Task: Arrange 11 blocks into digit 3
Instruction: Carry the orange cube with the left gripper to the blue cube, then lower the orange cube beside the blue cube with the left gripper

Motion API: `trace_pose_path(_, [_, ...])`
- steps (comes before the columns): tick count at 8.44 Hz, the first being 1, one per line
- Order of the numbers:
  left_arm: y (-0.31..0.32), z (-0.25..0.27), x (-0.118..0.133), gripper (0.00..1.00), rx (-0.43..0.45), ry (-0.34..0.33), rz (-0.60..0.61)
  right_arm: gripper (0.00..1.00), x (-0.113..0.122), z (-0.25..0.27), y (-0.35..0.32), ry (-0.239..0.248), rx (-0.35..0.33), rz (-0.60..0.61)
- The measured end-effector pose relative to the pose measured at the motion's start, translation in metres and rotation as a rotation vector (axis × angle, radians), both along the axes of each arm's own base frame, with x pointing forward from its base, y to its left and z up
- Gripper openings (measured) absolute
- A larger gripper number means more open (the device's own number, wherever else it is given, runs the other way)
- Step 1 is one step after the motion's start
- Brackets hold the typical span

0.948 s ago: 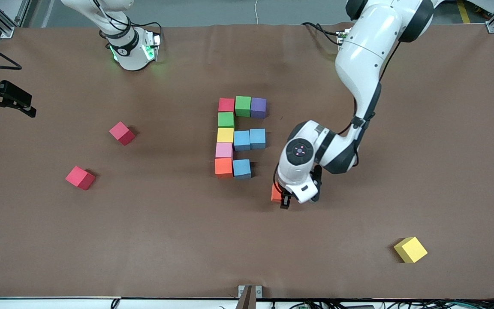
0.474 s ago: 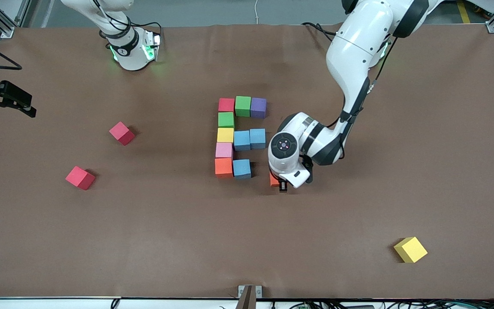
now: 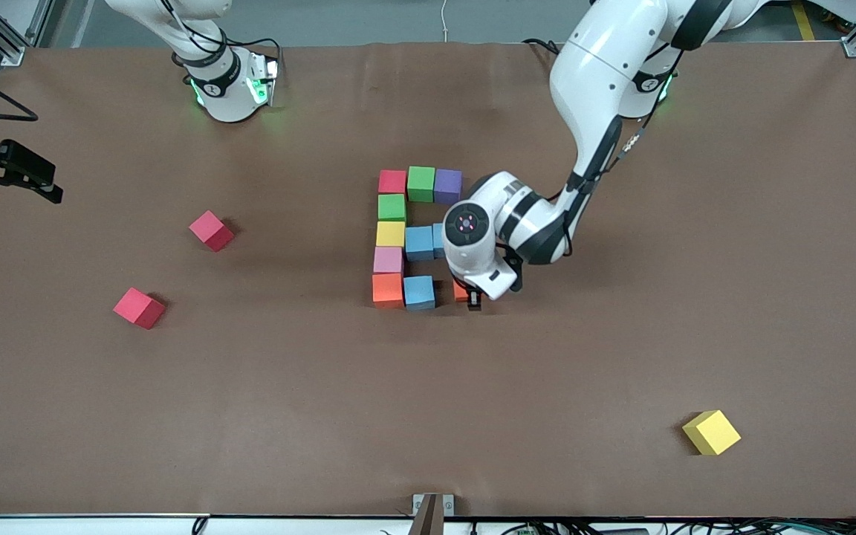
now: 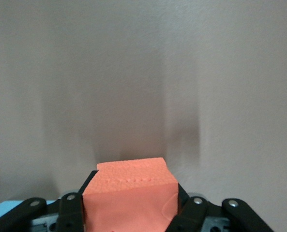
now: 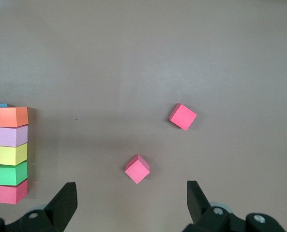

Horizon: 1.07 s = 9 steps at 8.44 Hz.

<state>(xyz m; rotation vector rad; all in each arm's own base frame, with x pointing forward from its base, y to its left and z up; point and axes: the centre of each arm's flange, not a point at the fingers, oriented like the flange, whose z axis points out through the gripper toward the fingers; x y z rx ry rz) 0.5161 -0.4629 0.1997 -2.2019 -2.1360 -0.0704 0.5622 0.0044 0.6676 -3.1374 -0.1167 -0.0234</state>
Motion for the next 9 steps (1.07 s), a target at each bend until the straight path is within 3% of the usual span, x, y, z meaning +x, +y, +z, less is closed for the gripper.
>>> trace_pose_path(4, [-0.003,0.011,0.008,0.59,-0.084,-0.089,0.007,1.00,0.000,0.000,0.000,0.000,0.000,0.001])
trace_pose_path(9, [-0.018,-0.013,0.001,0.59,-0.074,-0.109,-0.039,1.00,0.000,0.000,-0.001,0.001,-0.001,0.001])
